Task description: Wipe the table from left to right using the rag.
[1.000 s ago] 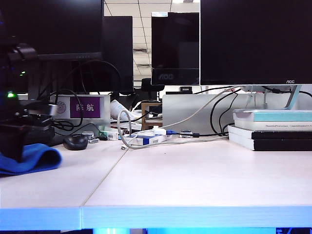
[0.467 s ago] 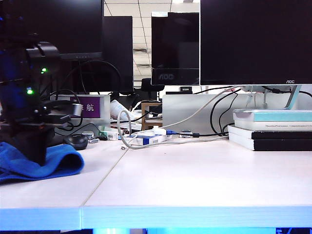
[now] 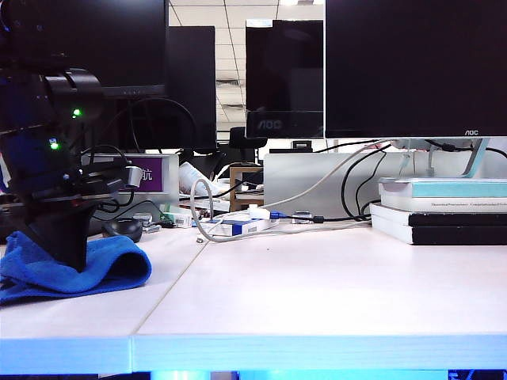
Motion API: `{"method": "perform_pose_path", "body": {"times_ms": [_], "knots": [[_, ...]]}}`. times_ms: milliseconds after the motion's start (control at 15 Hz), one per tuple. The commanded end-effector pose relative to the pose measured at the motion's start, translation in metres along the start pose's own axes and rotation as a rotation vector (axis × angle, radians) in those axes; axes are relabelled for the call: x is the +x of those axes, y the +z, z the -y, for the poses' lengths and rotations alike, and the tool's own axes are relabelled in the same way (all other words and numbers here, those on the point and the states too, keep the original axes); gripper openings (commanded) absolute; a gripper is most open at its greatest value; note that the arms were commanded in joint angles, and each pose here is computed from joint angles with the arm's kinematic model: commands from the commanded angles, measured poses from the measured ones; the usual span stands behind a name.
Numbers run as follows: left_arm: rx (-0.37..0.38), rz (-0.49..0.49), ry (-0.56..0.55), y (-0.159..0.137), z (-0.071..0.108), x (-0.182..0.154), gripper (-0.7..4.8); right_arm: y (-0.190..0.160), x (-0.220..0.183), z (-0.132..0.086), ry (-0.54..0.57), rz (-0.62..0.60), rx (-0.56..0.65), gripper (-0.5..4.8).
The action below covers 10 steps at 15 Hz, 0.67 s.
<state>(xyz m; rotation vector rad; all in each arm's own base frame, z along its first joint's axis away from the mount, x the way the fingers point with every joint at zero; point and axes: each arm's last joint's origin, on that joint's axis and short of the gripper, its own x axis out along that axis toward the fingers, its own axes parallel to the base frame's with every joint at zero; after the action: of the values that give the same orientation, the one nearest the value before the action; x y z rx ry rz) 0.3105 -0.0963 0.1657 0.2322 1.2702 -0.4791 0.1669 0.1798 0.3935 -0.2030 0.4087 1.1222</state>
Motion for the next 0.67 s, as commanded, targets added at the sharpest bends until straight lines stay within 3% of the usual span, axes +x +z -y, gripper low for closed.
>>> {"method": "perform_pose_path", "body": {"times_ms": [67,400,667], "knots": [[-0.030,-0.228,-0.080,-0.026,0.006,0.018,-0.06,0.001,-0.002,-0.001,-0.001,0.002,0.002,-0.04],[0.020,-0.237,-0.087,-0.024,0.027,0.021,-0.06,-0.011,-0.004,-0.001,-0.045,-0.123,0.014,-0.04],[0.094,-0.201,-0.097,-0.017,0.064,0.025,-0.06,-0.018,-0.018,-0.003,-0.106,-0.200,0.004,-0.04]]}}
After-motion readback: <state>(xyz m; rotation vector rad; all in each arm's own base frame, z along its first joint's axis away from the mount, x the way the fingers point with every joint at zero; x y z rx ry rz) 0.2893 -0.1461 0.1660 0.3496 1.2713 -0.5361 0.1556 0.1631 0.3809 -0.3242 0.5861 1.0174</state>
